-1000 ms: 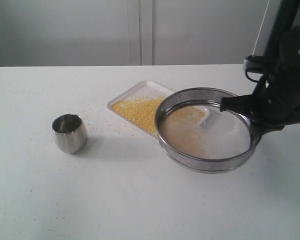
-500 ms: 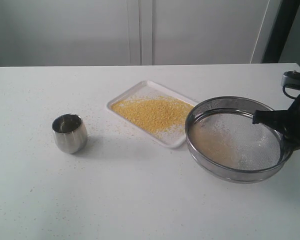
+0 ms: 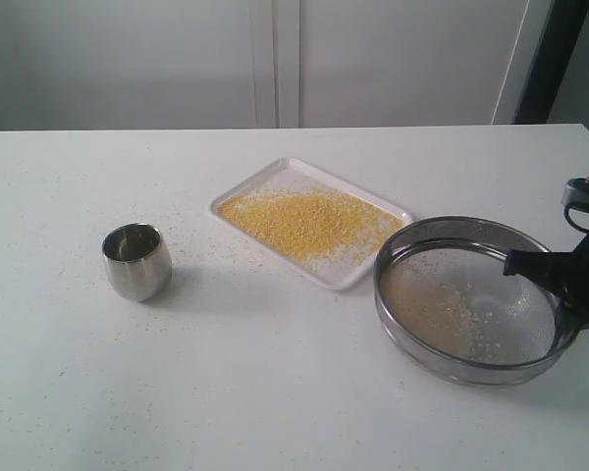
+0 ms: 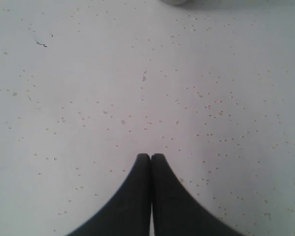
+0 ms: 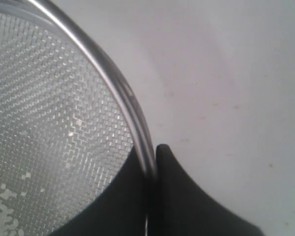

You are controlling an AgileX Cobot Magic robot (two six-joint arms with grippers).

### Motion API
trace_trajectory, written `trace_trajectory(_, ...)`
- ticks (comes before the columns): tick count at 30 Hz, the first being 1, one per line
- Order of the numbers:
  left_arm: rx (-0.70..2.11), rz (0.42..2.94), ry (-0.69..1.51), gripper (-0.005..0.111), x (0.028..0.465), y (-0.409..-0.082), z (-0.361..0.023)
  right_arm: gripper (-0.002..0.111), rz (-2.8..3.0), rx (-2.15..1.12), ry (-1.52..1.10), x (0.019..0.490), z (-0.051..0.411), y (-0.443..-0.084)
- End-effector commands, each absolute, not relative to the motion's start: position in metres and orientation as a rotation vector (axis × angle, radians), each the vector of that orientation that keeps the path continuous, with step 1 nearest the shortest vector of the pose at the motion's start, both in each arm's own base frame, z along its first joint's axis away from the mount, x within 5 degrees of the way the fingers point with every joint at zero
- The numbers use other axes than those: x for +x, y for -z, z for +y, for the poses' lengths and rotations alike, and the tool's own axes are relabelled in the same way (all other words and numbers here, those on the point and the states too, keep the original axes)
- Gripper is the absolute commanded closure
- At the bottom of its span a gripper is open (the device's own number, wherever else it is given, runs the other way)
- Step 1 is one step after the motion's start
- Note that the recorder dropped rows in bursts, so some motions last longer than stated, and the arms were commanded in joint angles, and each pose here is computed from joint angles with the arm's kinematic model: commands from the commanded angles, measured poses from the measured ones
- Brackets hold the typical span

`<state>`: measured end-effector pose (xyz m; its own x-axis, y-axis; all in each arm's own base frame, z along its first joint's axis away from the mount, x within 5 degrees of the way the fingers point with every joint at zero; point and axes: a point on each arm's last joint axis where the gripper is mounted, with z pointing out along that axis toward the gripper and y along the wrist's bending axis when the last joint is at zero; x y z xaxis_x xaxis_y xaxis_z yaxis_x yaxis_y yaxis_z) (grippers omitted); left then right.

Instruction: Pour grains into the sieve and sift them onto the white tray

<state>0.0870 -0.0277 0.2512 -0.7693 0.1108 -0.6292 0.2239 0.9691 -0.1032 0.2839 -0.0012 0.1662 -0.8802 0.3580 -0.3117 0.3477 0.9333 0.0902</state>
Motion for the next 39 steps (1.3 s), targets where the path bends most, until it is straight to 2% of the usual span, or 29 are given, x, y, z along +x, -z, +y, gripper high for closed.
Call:
trace_trajectory(1,0.236,2.463,0.233,0.107,0.085,-0.249,-0.028,0.108,2.725,0.558,-0.079,0.290,-0.002,-0.161)
trace_trajectory(10,0.236,2.463,0.233,0.107,0.085,-0.249,-0.028,0.108,2.765,0.594,-0.087,0.293,-0.001,-0.144)
trace_trajectory(17,0.236,2.463,0.233,0.107,0.085,-0.249,-0.028,0.107,2.768,0.610,-0.096,0.293,0.000,-0.143)
trace_trajectory(20,0.236,2.463,0.233,0.107,0.085,-0.249,-0.028,0.099,2.768,0.610,-0.096,0.293,0.000,-0.143)
trace_trajectory(27,0.236,2.463,0.233,0.107,0.085,-0.249,-0.028,0.069,2.768,0.610,-0.096,0.293,0.000,-0.143)
trace_trajectory(30,0.236,2.463,0.233,0.107,0.085,-0.249,-0.028,0.059,2.767,0.619,-0.102,0.293,0.000,-0.143)
trace_trajectory(39,0.236,2.463,0.233,0.107,0.085,-0.249,-0.028,0.057,2.750,0.633,-0.111,0.293,0.000,-0.146)
